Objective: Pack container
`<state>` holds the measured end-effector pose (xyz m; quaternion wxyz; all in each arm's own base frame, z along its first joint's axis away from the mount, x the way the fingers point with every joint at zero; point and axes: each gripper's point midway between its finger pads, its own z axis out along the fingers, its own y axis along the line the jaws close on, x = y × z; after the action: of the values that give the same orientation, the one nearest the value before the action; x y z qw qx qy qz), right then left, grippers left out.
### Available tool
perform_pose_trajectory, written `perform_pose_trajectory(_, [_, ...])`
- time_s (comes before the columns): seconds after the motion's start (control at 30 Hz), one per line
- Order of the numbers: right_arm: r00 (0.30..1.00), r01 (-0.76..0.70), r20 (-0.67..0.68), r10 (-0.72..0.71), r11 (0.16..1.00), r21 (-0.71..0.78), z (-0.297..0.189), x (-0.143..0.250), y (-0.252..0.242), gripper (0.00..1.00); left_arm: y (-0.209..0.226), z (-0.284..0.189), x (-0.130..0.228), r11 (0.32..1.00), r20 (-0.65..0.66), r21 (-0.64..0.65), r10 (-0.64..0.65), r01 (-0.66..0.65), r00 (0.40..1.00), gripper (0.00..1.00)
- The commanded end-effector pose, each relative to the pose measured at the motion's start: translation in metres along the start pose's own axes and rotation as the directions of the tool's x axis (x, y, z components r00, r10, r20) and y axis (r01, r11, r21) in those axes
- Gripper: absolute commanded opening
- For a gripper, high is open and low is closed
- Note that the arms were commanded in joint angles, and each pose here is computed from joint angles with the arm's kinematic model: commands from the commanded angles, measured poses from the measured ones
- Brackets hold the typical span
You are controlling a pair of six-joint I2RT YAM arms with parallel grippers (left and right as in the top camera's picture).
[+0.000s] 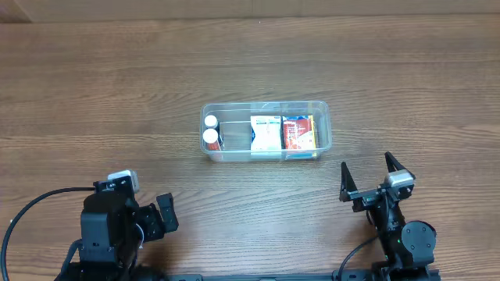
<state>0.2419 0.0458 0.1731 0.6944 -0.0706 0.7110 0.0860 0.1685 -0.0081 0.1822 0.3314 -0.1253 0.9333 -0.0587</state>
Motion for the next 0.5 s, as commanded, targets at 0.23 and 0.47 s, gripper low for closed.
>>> perform_pose_trajectory(0.23, [1.0, 0.012, 0.005, -0.012, 1.0, 0.007, 0.0001, 0.0015, -0.0009, 1.0, 0.0004, -0.0015, -0.0011, 1.0, 0.011, -0.001, -0.013, 0.013, 1.0, 1.0])
perform_pose_trajectory(0.47, [1.0, 0.012, 0.005, -0.012, 1.0, 0.007, 0.0001, 0.0015, -0.0009, 1.0, 0.0007, -0.005, -0.0009, 1.0, 0.037, 0.007, -0.013, 0.012, 0.999, 1.0])
